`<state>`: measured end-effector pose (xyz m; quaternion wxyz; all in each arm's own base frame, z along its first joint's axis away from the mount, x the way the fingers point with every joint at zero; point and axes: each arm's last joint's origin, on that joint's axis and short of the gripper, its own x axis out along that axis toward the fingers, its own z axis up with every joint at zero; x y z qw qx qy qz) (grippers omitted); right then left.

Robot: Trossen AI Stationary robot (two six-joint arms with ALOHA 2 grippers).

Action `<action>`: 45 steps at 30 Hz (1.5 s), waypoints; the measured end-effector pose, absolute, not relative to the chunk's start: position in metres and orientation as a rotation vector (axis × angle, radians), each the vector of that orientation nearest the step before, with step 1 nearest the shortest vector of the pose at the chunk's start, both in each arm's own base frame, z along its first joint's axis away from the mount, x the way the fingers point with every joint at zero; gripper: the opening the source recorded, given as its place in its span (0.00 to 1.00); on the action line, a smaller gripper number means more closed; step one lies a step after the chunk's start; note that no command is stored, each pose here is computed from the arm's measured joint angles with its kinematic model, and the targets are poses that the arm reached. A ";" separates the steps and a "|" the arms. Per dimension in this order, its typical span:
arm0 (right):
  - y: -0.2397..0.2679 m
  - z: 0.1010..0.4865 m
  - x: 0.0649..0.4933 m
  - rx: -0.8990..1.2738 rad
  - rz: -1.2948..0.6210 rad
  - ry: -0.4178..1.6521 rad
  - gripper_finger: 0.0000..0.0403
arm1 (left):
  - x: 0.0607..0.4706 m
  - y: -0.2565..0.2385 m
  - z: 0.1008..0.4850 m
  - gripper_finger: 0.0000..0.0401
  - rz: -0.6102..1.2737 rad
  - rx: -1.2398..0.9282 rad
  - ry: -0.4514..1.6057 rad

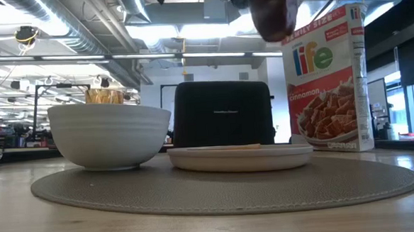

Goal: Arrange a breakfast setting
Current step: Put the red apple on the gray plate, then put the yellow cup on the gray table mat

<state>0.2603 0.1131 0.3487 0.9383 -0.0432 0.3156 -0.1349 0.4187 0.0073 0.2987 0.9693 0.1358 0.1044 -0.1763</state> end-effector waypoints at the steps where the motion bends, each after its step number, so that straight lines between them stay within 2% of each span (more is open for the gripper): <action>1: 0.113 0.350 0.260 -0.075 -0.276 0.641 0.96 | 0.419 0.007 0.297 0.01 -0.367 0.261 0.222; 5: 0.109 0.358 0.251 -0.033 -0.284 0.617 0.93 | 0.424 0.000 0.278 0.00 -0.404 0.272 0.273; 10: 0.103 0.368 0.242 -0.009 -0.329 0.563 0.94 | 0.434 -0.006 0.221 0.00 -0.435 0.254 0.369; 14: 0.099 0.372 0.237 -0.010 -0.352 0.542 0.94 | 0.444 -0.009 0.192 0.00 -0.442 0.255 0.368; 28: 0.098 0.370 0.233 -0.022 -0.343 0.584 0.94 | 0.453 -0.004 0.155 0.03 -0.422 0.233 0.427; 32: 0.097 0.370 0.233 -0.036 -0.364 0.585 0.94 | 0.453 -0.001 0.154 0.09 -0.397 0.208 0.437; 36: 0.091 0.369 0.234 -0.038 -0.392 0.594 0.94 | 0.452 0.008 0.160 0.20 -0.339 0.131 0.448; 45: 0.068 0.369 0.242 0.007 -0.469 0.604 0.94 | 0.435 0.025 0.209 0.45 -0.269 0.039 0.445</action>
